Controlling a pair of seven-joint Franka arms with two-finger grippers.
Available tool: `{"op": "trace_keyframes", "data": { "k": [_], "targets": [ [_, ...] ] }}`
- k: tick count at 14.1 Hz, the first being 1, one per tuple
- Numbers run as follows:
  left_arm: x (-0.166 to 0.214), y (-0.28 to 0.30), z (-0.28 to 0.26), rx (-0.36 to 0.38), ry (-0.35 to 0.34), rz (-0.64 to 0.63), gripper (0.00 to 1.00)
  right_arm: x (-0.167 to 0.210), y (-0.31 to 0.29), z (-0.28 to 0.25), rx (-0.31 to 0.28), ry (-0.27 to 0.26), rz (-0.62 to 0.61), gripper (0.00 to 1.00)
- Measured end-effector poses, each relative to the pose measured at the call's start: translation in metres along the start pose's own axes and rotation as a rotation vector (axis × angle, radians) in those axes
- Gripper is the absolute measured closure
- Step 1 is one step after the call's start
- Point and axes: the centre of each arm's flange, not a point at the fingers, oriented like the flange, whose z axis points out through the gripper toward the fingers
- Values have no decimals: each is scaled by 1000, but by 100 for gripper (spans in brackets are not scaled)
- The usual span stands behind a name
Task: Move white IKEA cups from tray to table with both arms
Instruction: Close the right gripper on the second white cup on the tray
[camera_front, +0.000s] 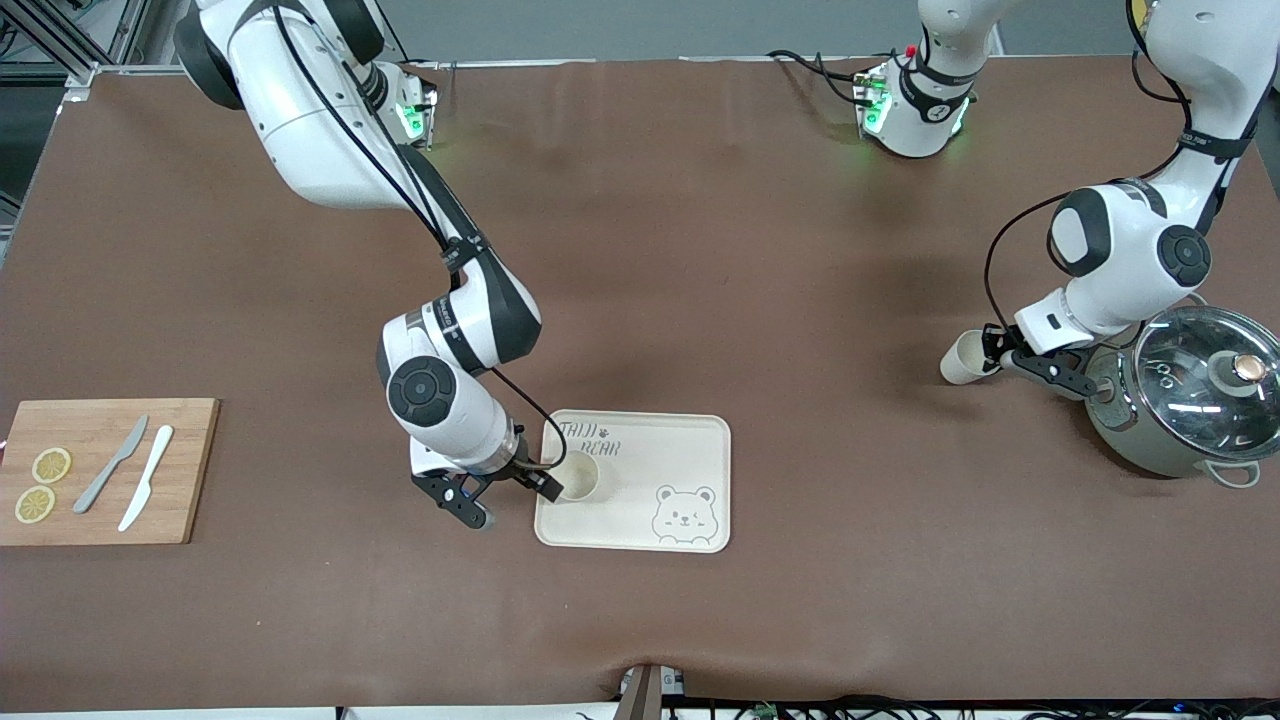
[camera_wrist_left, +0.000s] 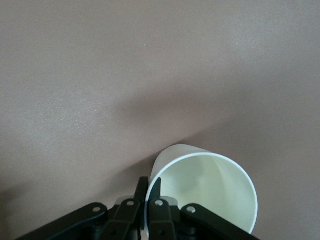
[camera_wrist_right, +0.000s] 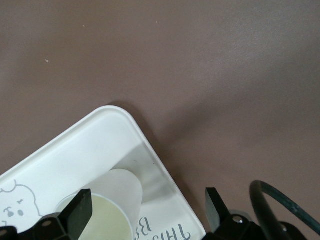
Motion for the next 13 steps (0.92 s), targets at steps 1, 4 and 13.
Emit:
{"op": "trace_keyframes", "data": {
  "k": [1, 4, 13],
  "targets": [
    [0, 0, 0, 0, 0, 0, 96, 0, 0, 2, -3, 0, -1, 0],
    [0, 0, 0, 0, 1, 0, 96, -14, -6, 4, -6, -6, -21, 0],
    [2, 1, -1, 7, 13, 3, 96, -36, -16, 6, -26, -10, -45, 0]
  ]
}}
